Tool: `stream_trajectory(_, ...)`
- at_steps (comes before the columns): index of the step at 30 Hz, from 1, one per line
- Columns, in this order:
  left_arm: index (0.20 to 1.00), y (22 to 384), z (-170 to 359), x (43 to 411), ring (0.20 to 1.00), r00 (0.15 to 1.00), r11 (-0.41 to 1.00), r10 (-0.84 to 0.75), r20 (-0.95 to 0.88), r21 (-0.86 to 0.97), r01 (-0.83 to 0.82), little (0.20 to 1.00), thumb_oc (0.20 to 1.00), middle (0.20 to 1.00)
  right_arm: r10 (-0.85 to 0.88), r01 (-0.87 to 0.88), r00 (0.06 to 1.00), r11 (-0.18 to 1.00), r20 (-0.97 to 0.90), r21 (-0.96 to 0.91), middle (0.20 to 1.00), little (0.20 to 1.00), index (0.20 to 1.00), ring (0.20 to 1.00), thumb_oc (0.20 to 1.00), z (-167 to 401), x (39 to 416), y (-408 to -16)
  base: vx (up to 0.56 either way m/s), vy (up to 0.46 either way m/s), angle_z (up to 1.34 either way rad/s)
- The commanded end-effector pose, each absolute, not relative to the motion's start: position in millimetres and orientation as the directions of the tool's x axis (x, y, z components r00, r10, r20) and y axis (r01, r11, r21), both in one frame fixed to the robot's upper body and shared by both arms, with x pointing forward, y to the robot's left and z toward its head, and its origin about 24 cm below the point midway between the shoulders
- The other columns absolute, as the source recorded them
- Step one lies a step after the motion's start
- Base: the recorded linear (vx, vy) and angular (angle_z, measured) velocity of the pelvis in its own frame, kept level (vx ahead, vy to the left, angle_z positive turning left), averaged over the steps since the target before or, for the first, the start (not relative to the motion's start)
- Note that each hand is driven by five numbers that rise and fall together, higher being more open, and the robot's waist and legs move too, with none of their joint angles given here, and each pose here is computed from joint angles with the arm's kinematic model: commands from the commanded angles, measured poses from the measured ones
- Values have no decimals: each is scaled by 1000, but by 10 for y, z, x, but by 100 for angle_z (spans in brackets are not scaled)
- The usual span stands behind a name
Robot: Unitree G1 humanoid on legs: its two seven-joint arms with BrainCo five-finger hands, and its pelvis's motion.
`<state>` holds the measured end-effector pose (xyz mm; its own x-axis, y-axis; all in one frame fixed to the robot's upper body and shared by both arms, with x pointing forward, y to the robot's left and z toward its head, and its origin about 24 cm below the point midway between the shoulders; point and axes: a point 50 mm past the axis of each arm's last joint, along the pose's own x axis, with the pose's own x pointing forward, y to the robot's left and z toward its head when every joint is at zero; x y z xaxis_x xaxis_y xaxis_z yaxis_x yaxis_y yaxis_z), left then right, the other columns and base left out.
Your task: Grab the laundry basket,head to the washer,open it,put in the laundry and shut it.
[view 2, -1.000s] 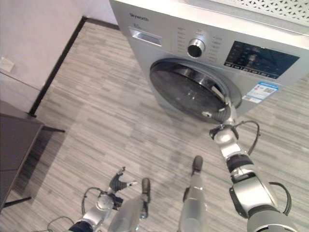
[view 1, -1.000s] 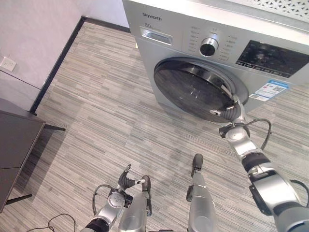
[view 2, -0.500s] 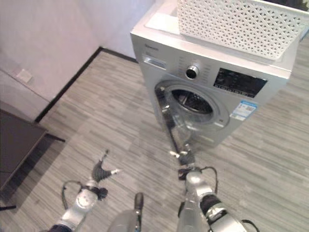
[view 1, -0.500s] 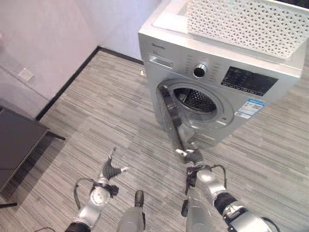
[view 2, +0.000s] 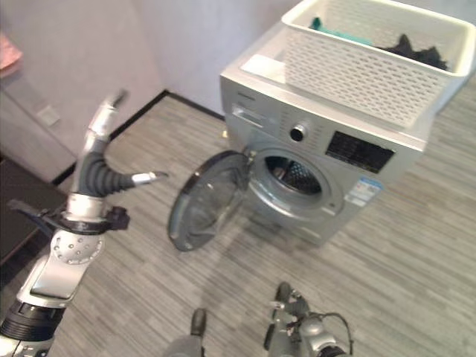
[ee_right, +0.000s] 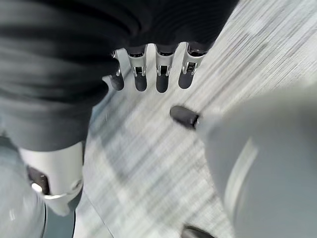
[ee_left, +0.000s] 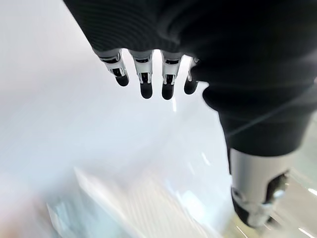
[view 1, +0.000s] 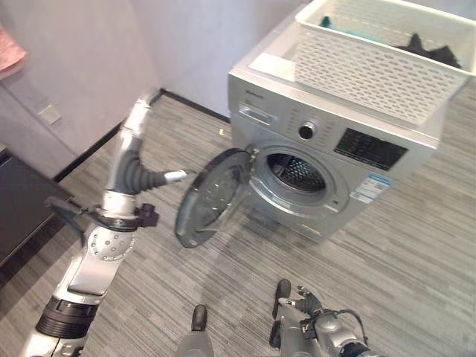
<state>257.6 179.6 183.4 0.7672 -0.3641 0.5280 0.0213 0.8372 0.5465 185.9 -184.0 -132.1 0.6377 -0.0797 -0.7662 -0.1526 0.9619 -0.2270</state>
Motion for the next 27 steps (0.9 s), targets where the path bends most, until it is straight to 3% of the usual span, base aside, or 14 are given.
stream_trajectory(1, 1000, 1714, 1959, 2578, 1000, 623, 632, -745, 238, 547, 548, 1000, 1000, 1000, 2, -233, 678, 949, -735, -212, 1000, 1000, 1000, 1000, 1000, -1228, 2005, -1808, 45, 13, 8)
stream_trajectory(3, 1000, 1723, 1891, 2604, 1000, 596, 574, -790, 141, 509, 641, 1000, 1000, 1000, 16, -249, 672, 946, -740, -206, 1000, 1000, 1000, 1000, 1000, -1242, 1974, -1800, 27, 9, -38)
stream_trajectory(7, 1000, 1847, 1274, 2795, 1000, 553, 451, -787, -275, 355, 819, 1000, 1000, 1000, 49, -305, 662, 929, -748, -208, 1000, 1000, 1000, 1000, 1000, -1257, 1927, -1810, 26, -1, -41)
stream_trajectory(10, 1000, 2146, 829, 2993, 1000, 554, 354, -592, -586, 428, 831, 1000, 1000, 1000, 60, -323, 675, 920, -735, -222, 1000, 1000, 1000, 1000, 1000, -1217, 1938, -1884, 6, -19, -23)
stream_trajectory(11, 1000, 2140, 828, 2998, 1000, 553, 352, -592, -586, 429, 832, 1000, 1000, 1000, 59, -321, 675, 921, -735, -222, 1000, 1000, 1000, 1000, 1000, -1217, 1937, -1886, -11, -30, -14)
stream_trajectory(13, 1000, 2315, 700, 3239, 1000, 644, 247, -400, -653, 599, 761, 1000, 1000, 1000, 75, -332, 699, 915, -711, -231, 1000, 1000, 1000, 1000, 1000, -1154, 1995, -1891, -17, -40, -5)
stream_trajectory(14, 1000, 2310, 695, 3240, 1000, 643, 247, -401, -652, 599, 761, 1000, 1000, 1000, 74, -332, 699, 915, -711, -231, 1000, 1000, 1000, 1000, 1000, -1154, 1994, -1897, -18, -38, 2)
stream_trajectory(17, 1000, 2496, 608, 3429, 1000, 751, 219, -213, -625, 718, 660, 1000, 1000, 1000, 75, -330, 716, 912, -694, -242, 1000, 1000, 1000, 1000, 1000, -1106, 2016, -1924, -25, -34, 4)
stream_trajectory(18, 1000, 2583, 608, 3504, 1000, 797, 223, -124, -592, 766, 603, 1000, 1000, 1000, 73, -324, 717, 915, -694, -239, 1000, 1000, 1000, 1000, 1000, -1105, 2014, -1929, -63, -70, 5)
stream_trajectory(19, 1000, 2653, 717, 3687, 1000, 894, 274, 41, -446, 865, 420, 1000, 1000, 1000, 67, -299, 744, 923, -664, -242, 1000, 1000, 1000, 1000, 1000, -1054, 2076, -1936, -57, -57, 8)
stream_trajectory(20, 1000, 2651, 716, 3688, 1000, 894, 274, 40, -446, 865, 420, 1000, 1000, 1000, 66, -299, 744, 923, -664, -242, 1000, 1000, 1000, 1000, 1000, -1053, 2076, -1939, -60, -62, 10)
stream_trajectory(21, 1000, 2675, 837, 3768, 1000, 928, 290, 111, -356, 905, 312, 1000, 1000, 1000, 62, -285, 764, 926, -642, -249, 1000, 1000, 1000, 1000, 1000, -1012, 2127, -1940, -30, -31, 10)
stream_trajectory(24, 1000, 2932, 1172, 3828, 1000, 939, 318, 311, -147, 947, 43, 1000, 1000, 1000, 42, -232, 825, 934, -564, -271, 1000, 1000, 1000, 1000, 1000, -881, 2267, -1924, -44, -37, 2)
stream_trajectory(27, 1000, 3309, 1459, 3735, 1000, 865, 399, 502, -14, 891, -217, 1000, 1000, 1000, 13, -180, 860, 943, -510, -280, 1000, 1000, 1000, 1000, 1000, -782, 2317, -1974, -6, -40, -1)
